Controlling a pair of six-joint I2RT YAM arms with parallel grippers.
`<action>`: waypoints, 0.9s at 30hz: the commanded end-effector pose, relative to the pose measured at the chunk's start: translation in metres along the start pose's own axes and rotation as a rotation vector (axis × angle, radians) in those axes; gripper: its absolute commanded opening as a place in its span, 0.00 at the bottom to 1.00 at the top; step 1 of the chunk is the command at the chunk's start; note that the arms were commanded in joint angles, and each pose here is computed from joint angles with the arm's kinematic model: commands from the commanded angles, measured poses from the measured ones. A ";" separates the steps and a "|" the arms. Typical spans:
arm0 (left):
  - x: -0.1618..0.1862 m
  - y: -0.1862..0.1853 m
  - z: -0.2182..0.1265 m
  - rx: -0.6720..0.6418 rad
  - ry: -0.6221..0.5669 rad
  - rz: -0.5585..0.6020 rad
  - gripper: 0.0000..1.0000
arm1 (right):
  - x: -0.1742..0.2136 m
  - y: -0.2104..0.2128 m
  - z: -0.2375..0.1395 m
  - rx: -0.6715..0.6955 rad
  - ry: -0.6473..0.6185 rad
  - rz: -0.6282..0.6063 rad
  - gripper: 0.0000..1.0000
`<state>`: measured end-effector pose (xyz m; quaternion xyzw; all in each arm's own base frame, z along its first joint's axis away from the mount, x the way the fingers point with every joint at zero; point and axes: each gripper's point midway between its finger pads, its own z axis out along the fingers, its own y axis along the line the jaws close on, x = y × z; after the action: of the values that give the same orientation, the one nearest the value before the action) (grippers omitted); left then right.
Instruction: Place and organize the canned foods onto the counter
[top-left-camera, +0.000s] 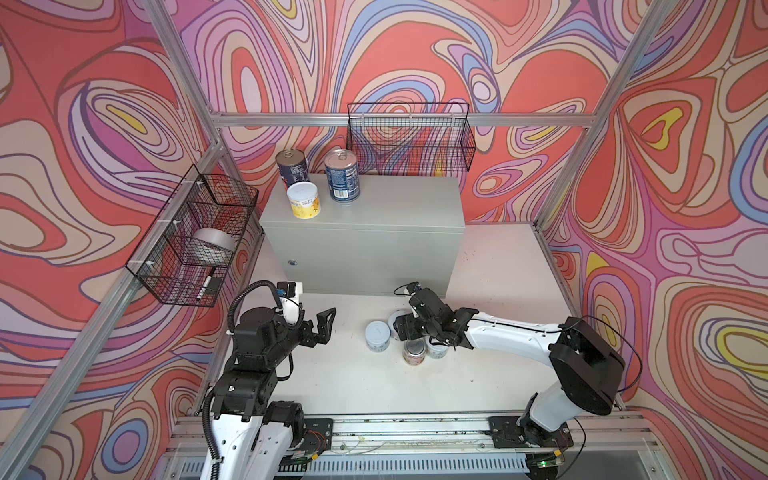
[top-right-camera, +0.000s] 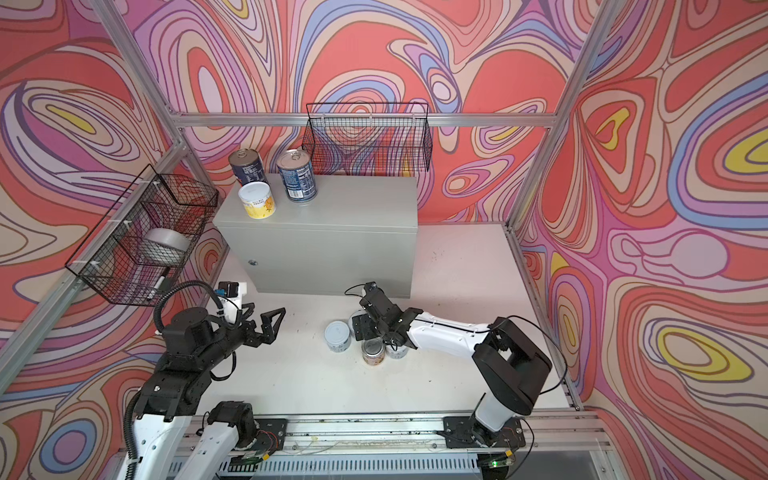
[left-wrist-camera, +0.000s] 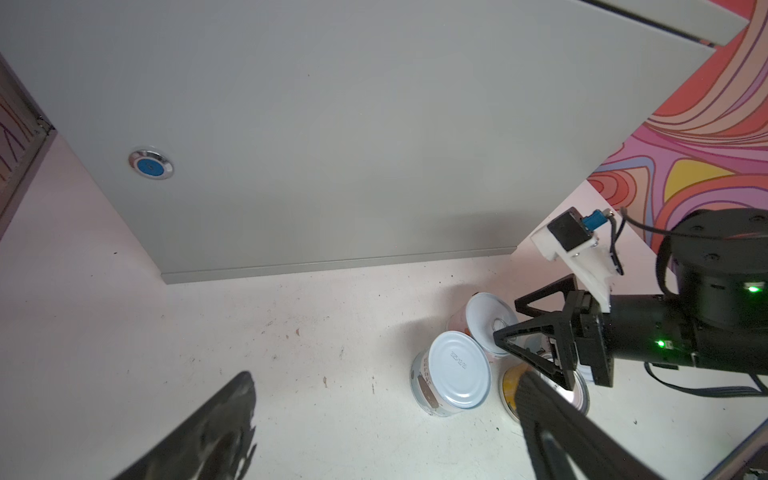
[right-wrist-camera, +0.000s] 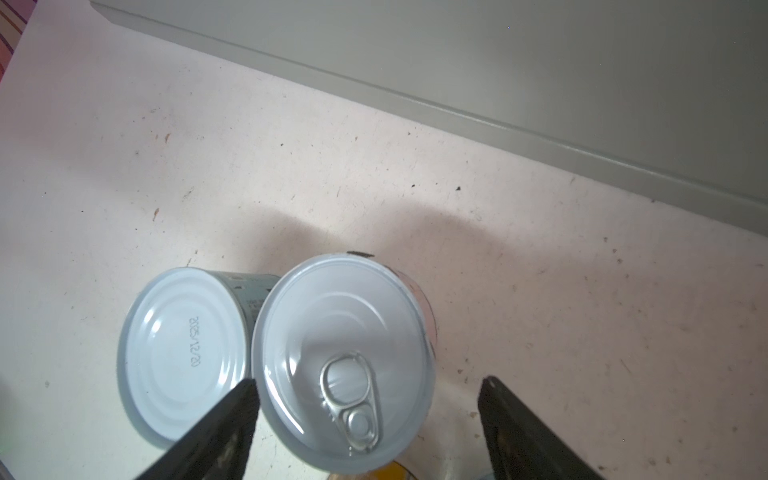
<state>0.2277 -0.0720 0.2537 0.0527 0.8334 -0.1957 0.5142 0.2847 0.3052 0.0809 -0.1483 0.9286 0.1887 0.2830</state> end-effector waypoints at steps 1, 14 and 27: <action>-0.005 -0.012 0.000 0.067 -0.018 0.015 1.00 | -0.001 0.002 0.003 0.011 0.010 -0.019 0.86; -0.003 -0.050 0.005 0.277 0.015 0.004 1.00 | -0.001 0.015 0.000 -0.040 0.019 -0.017 0.86; -0.014 -0.045 0.010 0.210 0.122 -0.166 1.00 | 0.006 0.021 0.006 -0.024 0.020 -0.057 0.86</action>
<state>0.2327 -0.1155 0.2710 0.0805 0.8318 -0.3057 0.4563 0.2717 0.3199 0.0748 -0.1730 0.9286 0.1944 0.2646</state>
